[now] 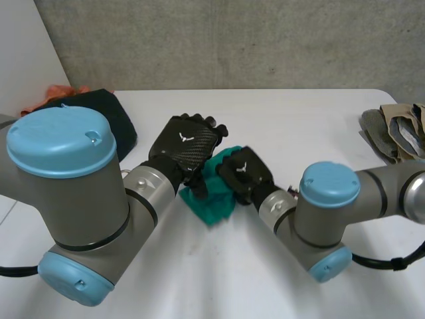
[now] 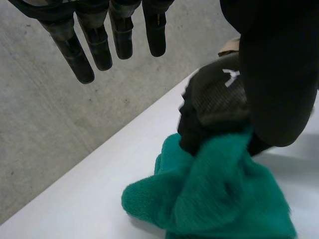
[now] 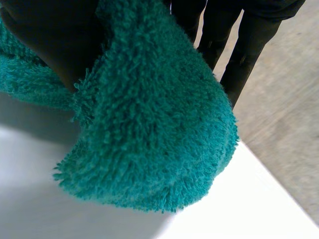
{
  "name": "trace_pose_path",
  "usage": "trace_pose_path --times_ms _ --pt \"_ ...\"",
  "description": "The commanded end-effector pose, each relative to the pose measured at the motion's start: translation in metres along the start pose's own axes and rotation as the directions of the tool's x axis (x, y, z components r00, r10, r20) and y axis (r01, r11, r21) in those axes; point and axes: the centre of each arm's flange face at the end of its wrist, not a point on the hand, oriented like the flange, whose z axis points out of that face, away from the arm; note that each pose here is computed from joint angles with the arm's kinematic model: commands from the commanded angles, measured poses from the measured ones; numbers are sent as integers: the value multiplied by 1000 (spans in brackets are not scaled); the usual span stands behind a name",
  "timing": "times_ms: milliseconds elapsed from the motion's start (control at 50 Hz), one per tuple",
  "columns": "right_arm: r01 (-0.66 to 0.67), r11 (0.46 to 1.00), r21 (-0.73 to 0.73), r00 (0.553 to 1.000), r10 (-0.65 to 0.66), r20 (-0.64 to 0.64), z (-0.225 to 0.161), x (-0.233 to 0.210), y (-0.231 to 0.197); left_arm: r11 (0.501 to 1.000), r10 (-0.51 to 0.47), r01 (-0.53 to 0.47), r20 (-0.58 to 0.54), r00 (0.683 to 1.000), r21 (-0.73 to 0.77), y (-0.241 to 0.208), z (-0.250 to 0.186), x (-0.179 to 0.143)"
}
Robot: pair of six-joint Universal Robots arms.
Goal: Fold the laundry.
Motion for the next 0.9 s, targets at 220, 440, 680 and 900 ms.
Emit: trace_pose_path --times_ms 220,440,680,900 --pt "90 961 263 909 29 -417 -3 212 -63 985 3 -5 12 1000 172 -43 -6 -5" --pt "86 880 467 747 253 -614 -66 388 -34 978 13 2 -73 997 210 -50 -6 7" --pt "-39 931 362 792 249 -558 -94 425 127 986 12 2 -85 996 168 -35 -1 11" --pt "-79 953 291 834 223 -504 -120 417 220 988 9 4 -84 996 155 -31 0 11"
